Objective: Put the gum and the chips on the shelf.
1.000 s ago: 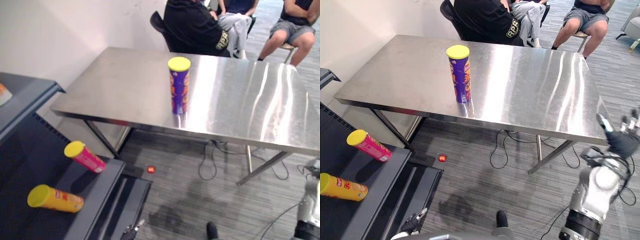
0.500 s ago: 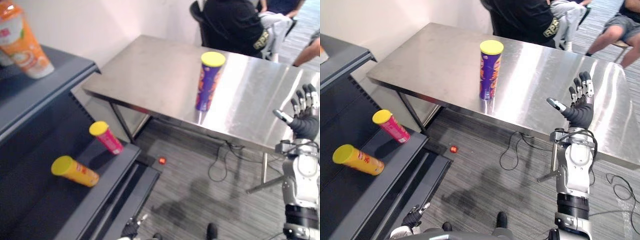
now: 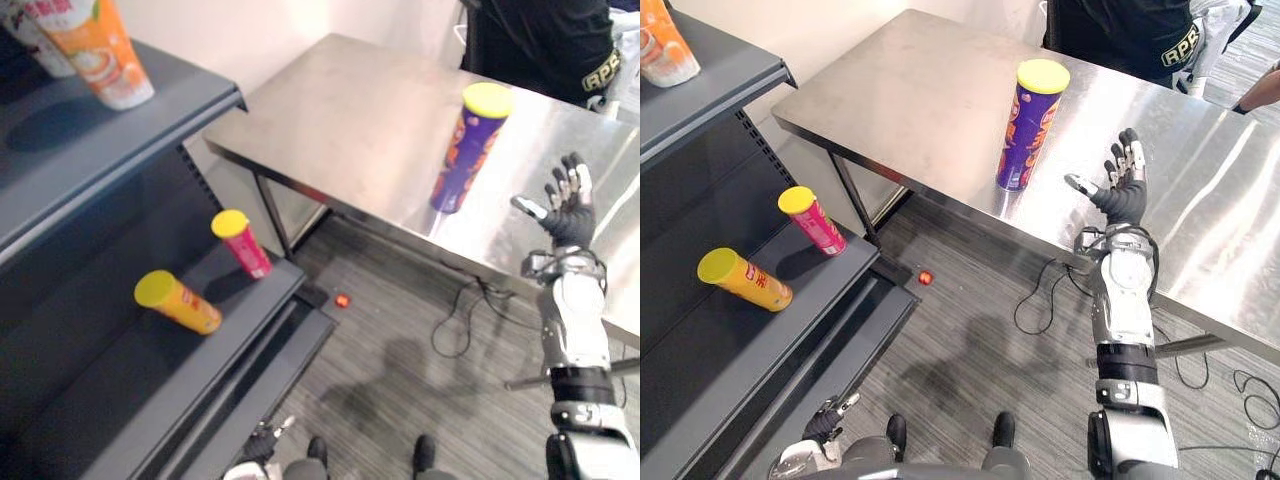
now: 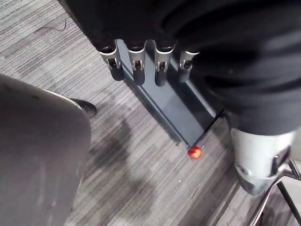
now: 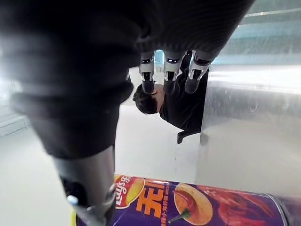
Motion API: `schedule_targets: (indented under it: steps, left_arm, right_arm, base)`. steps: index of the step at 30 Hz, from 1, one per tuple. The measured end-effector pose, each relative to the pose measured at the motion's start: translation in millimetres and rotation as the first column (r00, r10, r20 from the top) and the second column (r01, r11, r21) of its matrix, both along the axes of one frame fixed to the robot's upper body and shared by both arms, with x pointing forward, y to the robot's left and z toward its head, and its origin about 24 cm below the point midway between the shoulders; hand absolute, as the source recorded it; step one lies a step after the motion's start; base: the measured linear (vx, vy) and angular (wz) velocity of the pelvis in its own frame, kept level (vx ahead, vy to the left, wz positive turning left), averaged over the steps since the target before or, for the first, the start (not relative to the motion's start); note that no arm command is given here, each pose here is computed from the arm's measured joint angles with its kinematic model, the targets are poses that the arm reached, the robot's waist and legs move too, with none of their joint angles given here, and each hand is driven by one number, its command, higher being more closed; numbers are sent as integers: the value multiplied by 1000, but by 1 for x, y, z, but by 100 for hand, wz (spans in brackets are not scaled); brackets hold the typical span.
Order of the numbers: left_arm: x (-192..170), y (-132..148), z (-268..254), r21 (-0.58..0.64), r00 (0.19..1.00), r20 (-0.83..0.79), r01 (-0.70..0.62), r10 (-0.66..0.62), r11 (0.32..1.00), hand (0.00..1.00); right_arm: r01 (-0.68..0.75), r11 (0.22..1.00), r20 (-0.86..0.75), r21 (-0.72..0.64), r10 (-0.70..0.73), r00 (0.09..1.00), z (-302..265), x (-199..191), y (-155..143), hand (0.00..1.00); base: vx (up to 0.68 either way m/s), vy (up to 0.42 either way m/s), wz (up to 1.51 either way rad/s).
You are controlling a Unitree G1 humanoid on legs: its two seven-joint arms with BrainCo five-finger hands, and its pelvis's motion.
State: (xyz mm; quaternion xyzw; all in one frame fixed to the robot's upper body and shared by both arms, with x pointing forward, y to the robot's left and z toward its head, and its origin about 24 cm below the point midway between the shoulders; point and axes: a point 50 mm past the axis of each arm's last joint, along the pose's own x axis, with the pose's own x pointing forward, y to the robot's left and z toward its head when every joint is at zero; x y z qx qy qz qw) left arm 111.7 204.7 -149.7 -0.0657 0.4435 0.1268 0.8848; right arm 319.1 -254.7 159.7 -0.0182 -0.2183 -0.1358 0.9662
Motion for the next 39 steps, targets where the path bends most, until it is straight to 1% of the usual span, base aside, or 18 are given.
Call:
schedule_targets:
  steps: [3,7,16,21,25,37,38,39]
  left_arm:
    - [3,1,1,4,1000,7,7,-7,1000,0]
    - [4,1,1,4,1000,10,3,-3,1000,0]
    - [9,4,4,13,999,33,2,-2,1000,0]
    - [13,6,7,22,999,47,-6,5,1000,0]
    - [12,9,7,36,999,41,-16,15,999,0]
    - [11,11,6,25,998,43,-51,50,998,0]
    - [11,11,7,26,998,44,-52,50,998,0]
    - [11,11,7,27,998,46,-52,51,998,0]
  right_arm:
    - [-7,1000,3,6,7,1000,6,7,2,0]
    - [-45,999,-11,-3,44,999,10,16,13,0]
    - [-55,998,16,4,55,998,24,26,17,0]
    - [-63,998,90,-27,66,994,53,31,20,0]
    - [-82,995,141,-48,88,986,74,36,28,0]
    - [-61,997,161,-40,67,985,97,46,26,0]
    - [-61,998,162,-33,65,985,99,48,26,100]
    - [-60,998,165,-29,64,984,101,49,26,100]
  base:
    - [0,0,0]
    - [0,0,0]
    - [-8,-3,2]
    - [-42,-1,1]
    - [-51,-19,8]
    - [-30,-13,2]
    - [-34,-13,0]
    - [0,0,0]
